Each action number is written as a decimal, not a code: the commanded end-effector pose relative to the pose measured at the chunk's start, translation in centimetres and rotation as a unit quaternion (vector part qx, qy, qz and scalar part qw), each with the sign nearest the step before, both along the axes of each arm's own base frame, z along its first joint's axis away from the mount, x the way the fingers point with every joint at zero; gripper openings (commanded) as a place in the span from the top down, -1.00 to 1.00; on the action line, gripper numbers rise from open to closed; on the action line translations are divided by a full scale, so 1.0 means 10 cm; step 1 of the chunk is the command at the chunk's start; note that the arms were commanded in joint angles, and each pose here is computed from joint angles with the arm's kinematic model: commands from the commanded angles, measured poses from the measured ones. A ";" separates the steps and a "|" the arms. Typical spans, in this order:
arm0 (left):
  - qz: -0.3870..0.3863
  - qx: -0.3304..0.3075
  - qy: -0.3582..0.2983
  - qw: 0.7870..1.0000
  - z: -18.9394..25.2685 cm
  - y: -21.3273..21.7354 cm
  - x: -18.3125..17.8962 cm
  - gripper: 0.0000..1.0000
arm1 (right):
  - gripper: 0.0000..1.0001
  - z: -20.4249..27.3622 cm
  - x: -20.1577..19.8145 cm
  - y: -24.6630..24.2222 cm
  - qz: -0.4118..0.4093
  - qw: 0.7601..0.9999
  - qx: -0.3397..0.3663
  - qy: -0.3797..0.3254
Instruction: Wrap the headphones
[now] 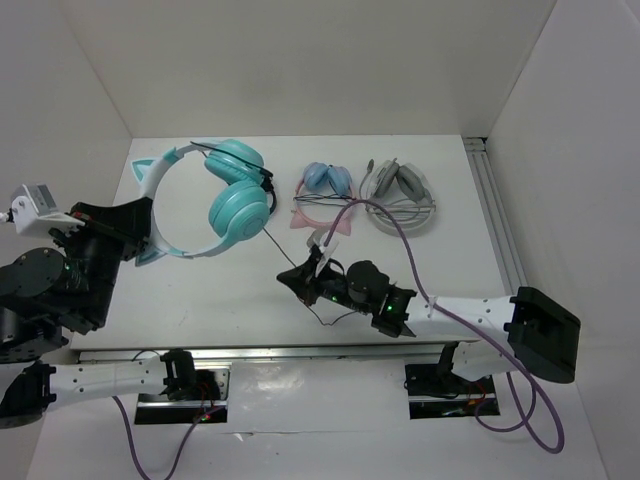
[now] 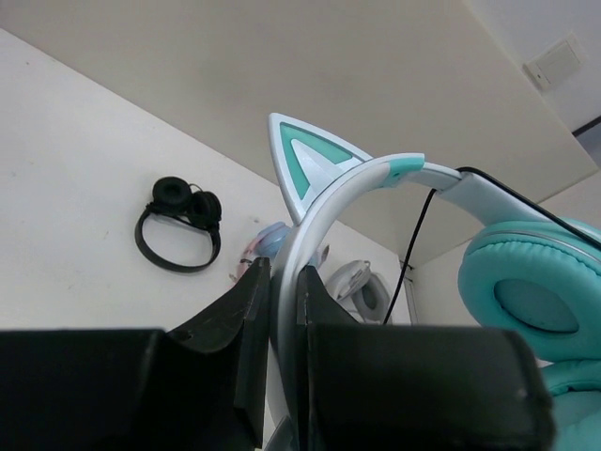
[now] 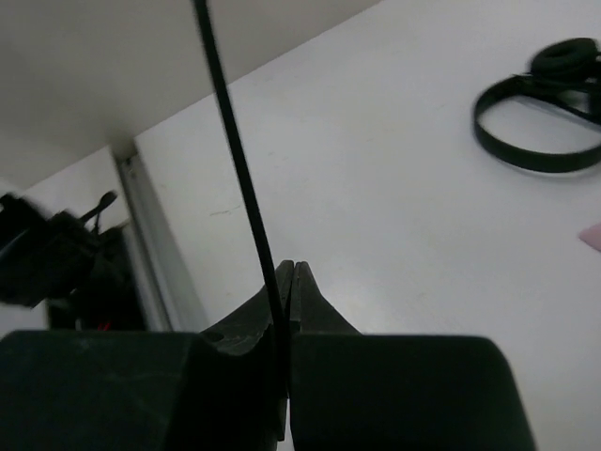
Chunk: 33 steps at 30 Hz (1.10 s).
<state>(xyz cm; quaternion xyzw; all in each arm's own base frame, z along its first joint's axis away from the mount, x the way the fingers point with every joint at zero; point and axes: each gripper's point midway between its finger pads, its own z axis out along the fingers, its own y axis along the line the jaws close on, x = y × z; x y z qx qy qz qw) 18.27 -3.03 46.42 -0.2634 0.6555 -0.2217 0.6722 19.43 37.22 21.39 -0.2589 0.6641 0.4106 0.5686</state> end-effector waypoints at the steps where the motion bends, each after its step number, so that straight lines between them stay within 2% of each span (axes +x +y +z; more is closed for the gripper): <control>1: 0.058 -0.092 -0.043 0.993 0.40 0.17 0.03 1.00 | 1.00 0.18 -0.58 0.26 0.179 0.983 0.000 -0.046; 3: 0.059 -0.083 -0.046 0.994 0.43 0.12 0.05 1.00 | 1.00 0.04 -0.74 0.33 0.217 0.975 -0.028 -0.033; 4: 0.061 -0.042 -0.042 0.996 0.37 0.09 0.07 1.00 | 1.00 0.04 -0.89 0.38 0.240 0.969 -0.035 -0.038; 5: 0.065 -0.069 -0.059 0.994 0.49 0.09 0.08 1.00 | 1.00 0.10 -0.96 0.42 0.250 0.967 -0.034 -0.039; 6: 0.068 -0.057 -0.062 0.994 0.50 0.04 0.10 1.00 | 1.00 0.03 -1.04 0.42 0.259 0.964 -0.046 -0.038; 7: 0.072 -0.008 -0.058 0.996 0.43 0.00 0.13 1.00 | 1.00 0.06 -1.17 0.46 0.275 0.960 -0.046 -0.039; 9: 0.078 -0.010 -0.074 0.994 0.50 -0.08 0.18 1.00 | 1.00 0.05 -1.27 0.47 0.287 0.956 -0.052 -0.041; 10: 0.074 0.013 -0.077 0.994 0.48 -0.20 0.24 1.00 | 1.00 0.13 -1.35 0.49 0.296 0.953 -0.044 -0.046; 17: 0.102 0.095 -0.055 0.989 0.27 -0.52 0.67 1.00 | 1.00 0.29 -1.49 0.45 0.310 0.949 -0.031 -0.055; 21: 0.094 0.106 -0.035 0.989 0.06 -0.61 0.86 1.00 | 0.98 0.40 -1.57 0.42 0.321 0.945 -0.014 -0.065; 27: 0.096 0.127 -0.016 0.987 -0.29 -0.70 0.95 1.00 | 0.95 0.64 -1.64 0.35 0.331 0.940 0.018 -0.079; 33: 0.105 0.132 0.002 0.986 -0.45 -0.67 1.02 1.00 | 0.70 0.80 -1.74 0.29 0.354 0.930 0.040 -0.089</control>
